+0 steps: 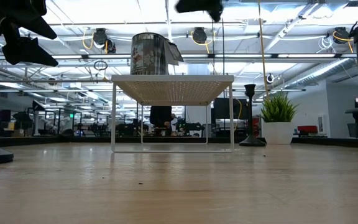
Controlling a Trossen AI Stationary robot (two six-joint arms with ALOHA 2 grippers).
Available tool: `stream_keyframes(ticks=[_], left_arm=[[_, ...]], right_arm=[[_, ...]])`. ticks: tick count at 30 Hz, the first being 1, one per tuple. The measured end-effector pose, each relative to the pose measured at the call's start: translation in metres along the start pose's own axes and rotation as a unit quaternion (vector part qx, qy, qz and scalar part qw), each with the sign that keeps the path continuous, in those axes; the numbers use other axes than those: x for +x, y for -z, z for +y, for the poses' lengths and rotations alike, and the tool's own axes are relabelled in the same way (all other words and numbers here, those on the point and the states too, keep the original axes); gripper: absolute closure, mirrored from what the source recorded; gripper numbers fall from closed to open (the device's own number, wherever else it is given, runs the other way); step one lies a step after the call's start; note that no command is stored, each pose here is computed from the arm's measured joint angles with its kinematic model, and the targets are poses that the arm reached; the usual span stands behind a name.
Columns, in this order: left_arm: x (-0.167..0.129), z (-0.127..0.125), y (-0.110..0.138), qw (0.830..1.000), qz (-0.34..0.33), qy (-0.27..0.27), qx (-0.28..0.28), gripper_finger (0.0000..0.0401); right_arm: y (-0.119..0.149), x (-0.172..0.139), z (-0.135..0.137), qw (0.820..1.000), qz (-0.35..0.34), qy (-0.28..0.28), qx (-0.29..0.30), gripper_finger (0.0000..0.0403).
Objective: Pick & Place candle stick holders
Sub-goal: Put the top black candle holder on the shelf
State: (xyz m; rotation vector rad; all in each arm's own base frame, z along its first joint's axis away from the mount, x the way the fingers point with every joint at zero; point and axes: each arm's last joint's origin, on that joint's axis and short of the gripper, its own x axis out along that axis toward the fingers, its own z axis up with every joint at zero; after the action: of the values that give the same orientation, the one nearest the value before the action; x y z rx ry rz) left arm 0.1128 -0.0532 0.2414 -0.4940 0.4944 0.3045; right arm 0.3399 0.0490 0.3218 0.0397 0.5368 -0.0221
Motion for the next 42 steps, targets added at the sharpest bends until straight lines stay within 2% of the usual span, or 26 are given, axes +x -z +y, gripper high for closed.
stream_keyframes(ticks=[5,11,15,22,27,35,42], left_arm=[[0.0,0.0,0.0,1.0,0.0,0.0,0.0,0.005],[0.0,0.0,0.0,1.0,0.0,0.0,0.0,0.005],[0.0,0.0,0.0,1.0,0.0,0.0,-0.012,0.005],[0.0,-0.002,-0.001,0.999,-0.007,0.008,-0.047,0.005],[0.0,-0.005,-0.004,0.998,-0.018,0.025,-0.062,0.005],[0.0,-0.008,-0.007,0.996,-0.026,0.04,-0.077,0.005],[-0.001,-0.01,-0.009,0.994,-0.033,0.05,-0.087,0.005]], right_arm=[[0.0,-0.052,-0.014,0.995,0.023,0.094,0.031,0.0403],[0.002,-0.097,-0.046,0.976,0.029,0.197,0.084,0.0403],[0.007,-0.112,-0.071,0.963,0.048,0.238,0.115,0.0403],[0.02,-0.123,-0.115,0.93,0.102,0.316,0.159,0.0397],[0.025,-0.126,-0.144,0.916,0.116,0.329,0.2,0.0367],[0.034,-0.135,-0.18,0.897,0.121,0.331,0.266,0.0292],[0.044,-0.136,-0.203,0.886,0.134,0.307,0.32,0.0247]])
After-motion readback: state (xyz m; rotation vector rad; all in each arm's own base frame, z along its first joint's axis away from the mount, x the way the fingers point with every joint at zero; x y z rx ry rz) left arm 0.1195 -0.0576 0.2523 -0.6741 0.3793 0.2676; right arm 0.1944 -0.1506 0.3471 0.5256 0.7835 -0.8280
